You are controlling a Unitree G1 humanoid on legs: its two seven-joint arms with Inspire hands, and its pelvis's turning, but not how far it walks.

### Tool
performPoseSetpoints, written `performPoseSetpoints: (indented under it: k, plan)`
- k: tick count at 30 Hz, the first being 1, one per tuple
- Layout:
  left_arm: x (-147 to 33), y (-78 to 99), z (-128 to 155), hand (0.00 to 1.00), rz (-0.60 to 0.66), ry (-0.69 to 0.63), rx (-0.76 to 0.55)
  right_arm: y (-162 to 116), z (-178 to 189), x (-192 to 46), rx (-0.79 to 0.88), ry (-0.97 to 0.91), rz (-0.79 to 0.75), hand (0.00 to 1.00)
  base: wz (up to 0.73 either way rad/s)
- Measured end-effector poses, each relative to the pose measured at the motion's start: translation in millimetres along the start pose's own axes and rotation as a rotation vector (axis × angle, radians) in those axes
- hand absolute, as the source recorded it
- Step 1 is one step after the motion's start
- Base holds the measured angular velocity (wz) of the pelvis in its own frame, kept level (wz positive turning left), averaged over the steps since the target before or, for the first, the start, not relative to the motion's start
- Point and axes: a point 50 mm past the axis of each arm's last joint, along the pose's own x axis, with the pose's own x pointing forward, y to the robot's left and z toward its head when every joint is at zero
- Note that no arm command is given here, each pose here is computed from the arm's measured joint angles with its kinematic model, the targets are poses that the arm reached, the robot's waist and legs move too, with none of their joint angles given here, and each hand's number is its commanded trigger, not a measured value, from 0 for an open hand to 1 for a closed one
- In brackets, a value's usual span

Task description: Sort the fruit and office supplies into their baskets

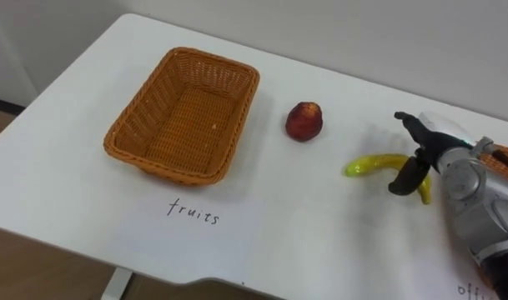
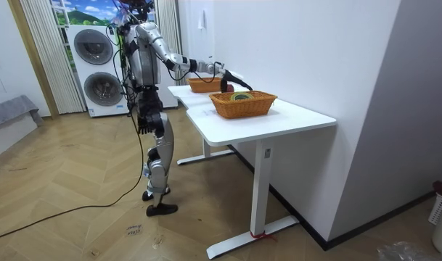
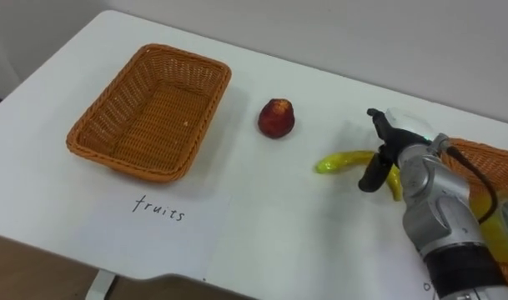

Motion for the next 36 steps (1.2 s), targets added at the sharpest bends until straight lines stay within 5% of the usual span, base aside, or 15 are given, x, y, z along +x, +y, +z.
performPoseSetpoints:
  k: [36]
  plan:
    - [0.1,1.2,-14.7,0.0,-0.064,0.032,0.092,-2.8,-11.1,17.8,0.082,0.074,-0.045,0.0,0.03]
